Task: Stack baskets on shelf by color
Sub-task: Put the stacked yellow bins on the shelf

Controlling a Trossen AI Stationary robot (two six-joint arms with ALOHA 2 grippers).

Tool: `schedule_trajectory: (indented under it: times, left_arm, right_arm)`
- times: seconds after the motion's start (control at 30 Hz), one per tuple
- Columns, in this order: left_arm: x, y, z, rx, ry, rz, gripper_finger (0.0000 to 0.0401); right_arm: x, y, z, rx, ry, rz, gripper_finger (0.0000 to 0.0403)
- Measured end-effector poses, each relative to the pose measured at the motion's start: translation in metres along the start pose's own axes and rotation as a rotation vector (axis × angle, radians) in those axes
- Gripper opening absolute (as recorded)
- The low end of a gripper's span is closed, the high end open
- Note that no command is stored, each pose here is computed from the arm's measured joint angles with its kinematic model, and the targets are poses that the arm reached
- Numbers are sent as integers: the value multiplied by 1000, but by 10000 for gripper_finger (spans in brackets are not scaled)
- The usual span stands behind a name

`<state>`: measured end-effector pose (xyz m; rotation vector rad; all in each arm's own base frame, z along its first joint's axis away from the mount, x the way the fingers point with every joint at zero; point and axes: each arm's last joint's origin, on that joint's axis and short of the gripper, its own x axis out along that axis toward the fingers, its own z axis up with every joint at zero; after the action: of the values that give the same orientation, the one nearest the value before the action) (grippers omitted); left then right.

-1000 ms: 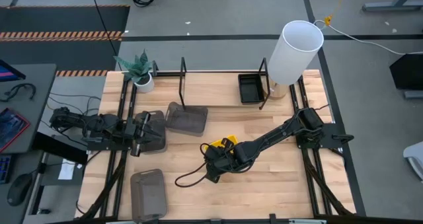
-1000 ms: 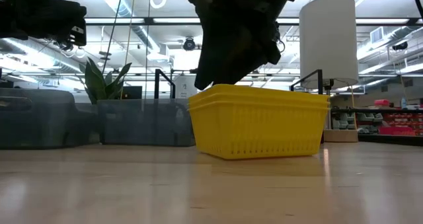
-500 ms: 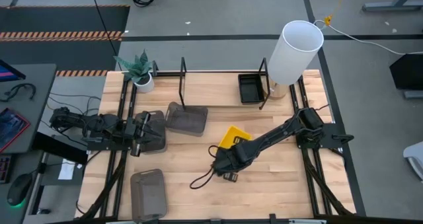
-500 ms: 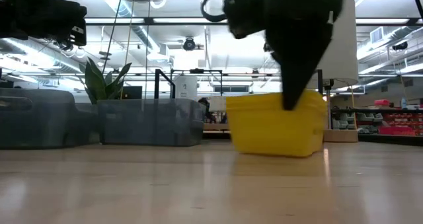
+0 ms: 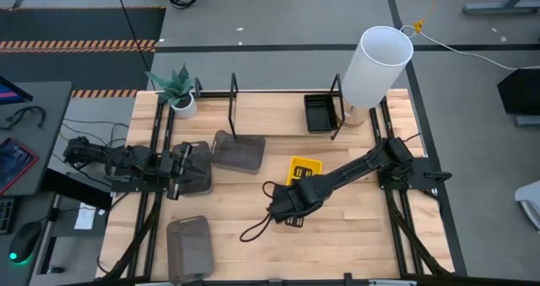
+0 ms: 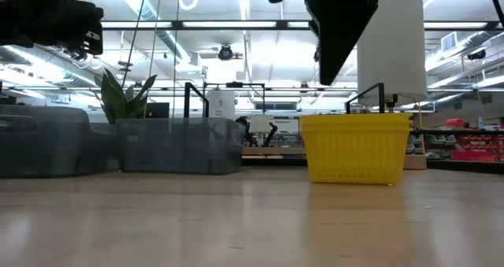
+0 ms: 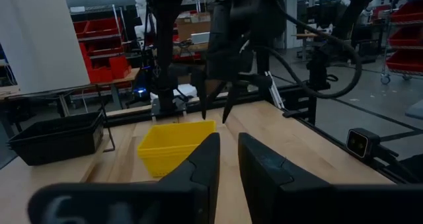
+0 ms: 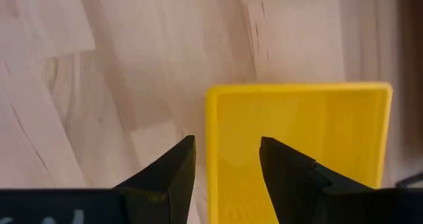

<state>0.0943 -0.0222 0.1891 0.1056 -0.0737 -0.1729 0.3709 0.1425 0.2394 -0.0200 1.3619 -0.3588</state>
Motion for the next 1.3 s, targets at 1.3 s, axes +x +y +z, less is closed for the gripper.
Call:
schedule_trajectory:
  times: [1.3]
  left_arm:
    - [0,0,0,0,0,0,65]
  right_arm:
    - [43,-13,-10,-66,164,54,19]
